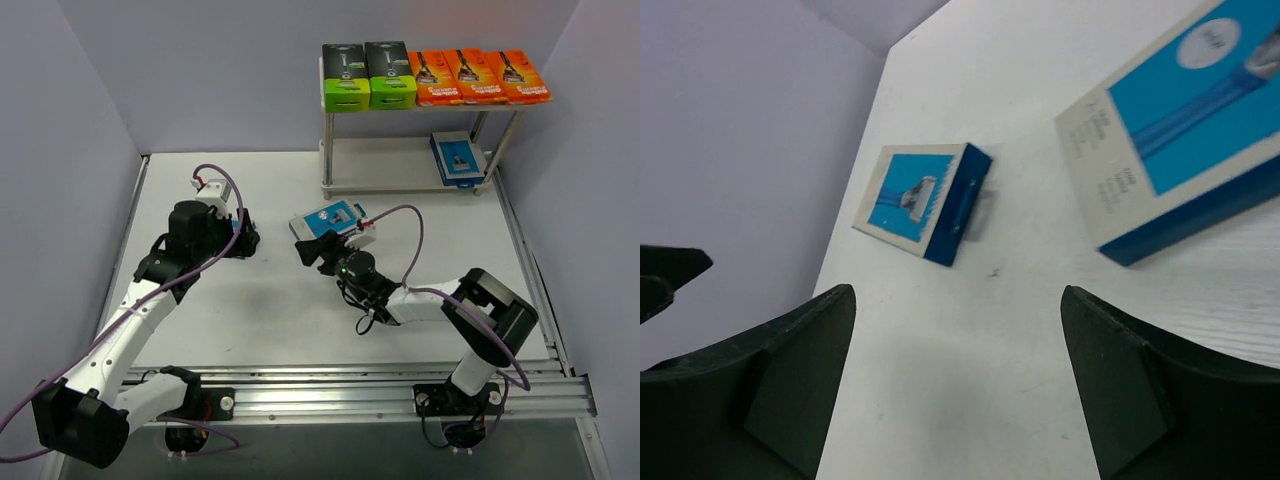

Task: Place and organize the shaving razors onto the shelf
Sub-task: Grab a shaving razor with the right arm

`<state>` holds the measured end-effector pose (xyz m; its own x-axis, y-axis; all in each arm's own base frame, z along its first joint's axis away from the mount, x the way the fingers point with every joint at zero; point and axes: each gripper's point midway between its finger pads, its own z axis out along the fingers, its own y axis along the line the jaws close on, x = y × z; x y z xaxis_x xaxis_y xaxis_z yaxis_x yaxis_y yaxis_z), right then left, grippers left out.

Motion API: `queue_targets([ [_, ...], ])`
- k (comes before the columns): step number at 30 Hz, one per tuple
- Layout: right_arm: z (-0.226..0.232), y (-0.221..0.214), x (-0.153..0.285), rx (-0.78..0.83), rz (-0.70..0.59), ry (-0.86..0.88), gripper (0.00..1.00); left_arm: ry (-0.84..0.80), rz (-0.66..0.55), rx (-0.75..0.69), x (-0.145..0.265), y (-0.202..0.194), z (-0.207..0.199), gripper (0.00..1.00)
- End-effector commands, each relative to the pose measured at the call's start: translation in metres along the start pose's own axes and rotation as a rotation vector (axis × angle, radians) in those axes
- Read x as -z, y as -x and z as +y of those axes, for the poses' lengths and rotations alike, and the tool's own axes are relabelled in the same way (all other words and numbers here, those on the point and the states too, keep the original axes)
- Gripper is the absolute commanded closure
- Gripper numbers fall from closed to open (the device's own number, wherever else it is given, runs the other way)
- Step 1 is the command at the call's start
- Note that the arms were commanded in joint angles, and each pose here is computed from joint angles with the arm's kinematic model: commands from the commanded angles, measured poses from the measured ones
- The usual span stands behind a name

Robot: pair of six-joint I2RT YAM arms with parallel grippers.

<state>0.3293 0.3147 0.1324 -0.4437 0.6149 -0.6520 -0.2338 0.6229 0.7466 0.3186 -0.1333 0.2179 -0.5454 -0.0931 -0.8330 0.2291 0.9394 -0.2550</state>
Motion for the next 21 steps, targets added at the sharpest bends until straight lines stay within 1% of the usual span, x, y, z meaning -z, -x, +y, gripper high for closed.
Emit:
queue_targets([
  [1,0.026,-0.015,-0.019,0.021,0.049,0.030,0.22,0.005,-0.117,-0.017,0.016,0.026,0.000,0.13],
  [3,0.037,-0.026,-0.027,-0.003,0.082,0.054,0.26,0.024,-0.135,-0.011,0.019,0.028,0.004,0.12],
  [4,0.036,-0.039,-0.033,-0.005,0.114,0.056,0.27,0.027,-0.154,-0.007,0.024,0.031,0.004,0.13],
  [5,0.052,-0.042,-0.039,-0.010,0.120,0.080,0.28,0.035,-0.164,-0.005,0.027,0.033,0.005,0.13],
  [6,0.050,-0.055,-0.045,0.003,0.142,0.064,0.28,0.059,-0.187,-0.001,0.034,0.038,0.008,0.13],
  [8,0.061,-0.061,-0.060,0.009,0.146,0.043,0.27,0.100,-0.220,0.006,0.044,0.045,0.015,0.13],
  [9,0.064,-0.066,-0.065,-0.002,0.152,0.042,0.27,0.132,-0.258,0.013,0.054,0.049,0.021,0.13],
  [10,0.055,-0.078,-0.072,-0.003,0.170,0.023,0.27,0.139,-0.279,0.017,0.059,0.052,0.022,0.13],
  [12,0.054,-0.090,-0.088,-0.035,0.183,0.008,0.27,0.132,-0.332,0.026,0.071,0.059,0.021,0.13],
  [14,0.053,-0.096,-0.098,-0.044,0.190,-0.001,0.28,0.128,-0.346,0.030,0.074,0.060,0.020,0.13],
  [15,0.064,-0.093,-0.107,-0.053,0.176,0.016,0.29,0.132,-0.347,0.032,0.075,0.059,0.021,0.13],
  [17,0.052,-0.105,-0.118,-0.050,0.196,-0.027,0.29,0.137,-0.341,0.035,0.075,0.059,0.021,0.13],
  [21,0.049,-0.115,-0.140,-0.080,0.209,-0.041,0.30,0.120,-0.331,0.040,0.074,0.059,0.017,0.13],
])
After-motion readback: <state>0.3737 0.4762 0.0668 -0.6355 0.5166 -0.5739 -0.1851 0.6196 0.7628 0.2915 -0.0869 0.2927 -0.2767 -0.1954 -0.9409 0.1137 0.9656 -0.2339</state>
